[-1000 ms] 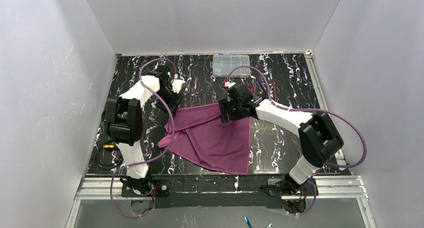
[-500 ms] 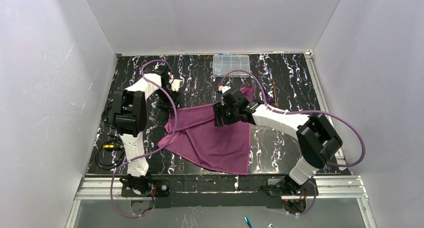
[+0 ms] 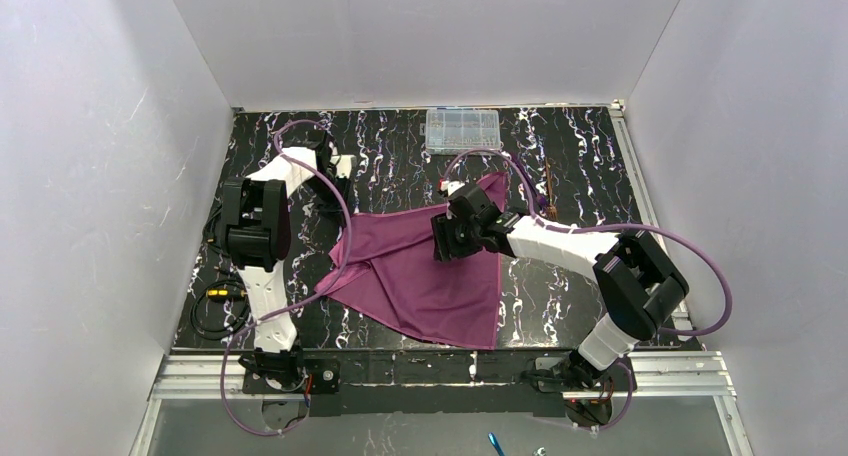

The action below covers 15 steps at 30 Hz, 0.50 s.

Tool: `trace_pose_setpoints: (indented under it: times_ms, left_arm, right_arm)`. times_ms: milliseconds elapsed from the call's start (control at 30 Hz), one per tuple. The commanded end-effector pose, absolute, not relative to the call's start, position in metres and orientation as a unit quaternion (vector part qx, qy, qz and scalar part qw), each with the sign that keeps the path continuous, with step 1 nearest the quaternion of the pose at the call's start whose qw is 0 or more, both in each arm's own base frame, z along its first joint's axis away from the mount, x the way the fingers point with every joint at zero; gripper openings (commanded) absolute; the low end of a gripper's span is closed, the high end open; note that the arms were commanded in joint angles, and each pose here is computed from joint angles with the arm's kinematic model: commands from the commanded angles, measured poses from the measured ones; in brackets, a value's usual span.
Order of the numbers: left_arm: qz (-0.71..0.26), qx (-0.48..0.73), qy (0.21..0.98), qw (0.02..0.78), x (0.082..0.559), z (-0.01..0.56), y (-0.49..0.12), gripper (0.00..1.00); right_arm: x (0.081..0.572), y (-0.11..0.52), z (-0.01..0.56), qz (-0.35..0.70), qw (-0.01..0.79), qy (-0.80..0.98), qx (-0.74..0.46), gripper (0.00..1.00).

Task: Fold the napkin into a case and place the utensils inside
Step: Smooth out the napkin at the center of the board.

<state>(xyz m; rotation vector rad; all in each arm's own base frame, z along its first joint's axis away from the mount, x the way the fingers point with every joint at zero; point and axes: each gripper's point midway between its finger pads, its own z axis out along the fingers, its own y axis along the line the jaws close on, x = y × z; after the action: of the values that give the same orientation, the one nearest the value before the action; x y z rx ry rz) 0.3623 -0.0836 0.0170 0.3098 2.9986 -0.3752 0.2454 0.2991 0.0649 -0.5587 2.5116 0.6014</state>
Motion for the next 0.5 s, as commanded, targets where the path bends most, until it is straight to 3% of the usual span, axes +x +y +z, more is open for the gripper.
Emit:
trace_pose_setpoints:
  times_ms: [0,200,467]
  left_arm:
    - [-0.129,0.110,0.982,0.087,0.369,0.030,-0.088,0.02]
    - [-0.133,0.114,0.976,0.129,0.382,0.043,-0.091,0.00]
    - [-0.123,0.141,0.955,0.229,0.439,0.096,-0.094,0.00]
  right_arm:
    - [0.246,0.304,0.078,0.238,0.267,0.912,-0.203,0.60]
    - [0.240,0.298,0.064,0.231,0.254,0.917,-0.203,0.59]
    - [0.235,0.293,0.043,0.221,0.240,0.923,-0.205,0.57]
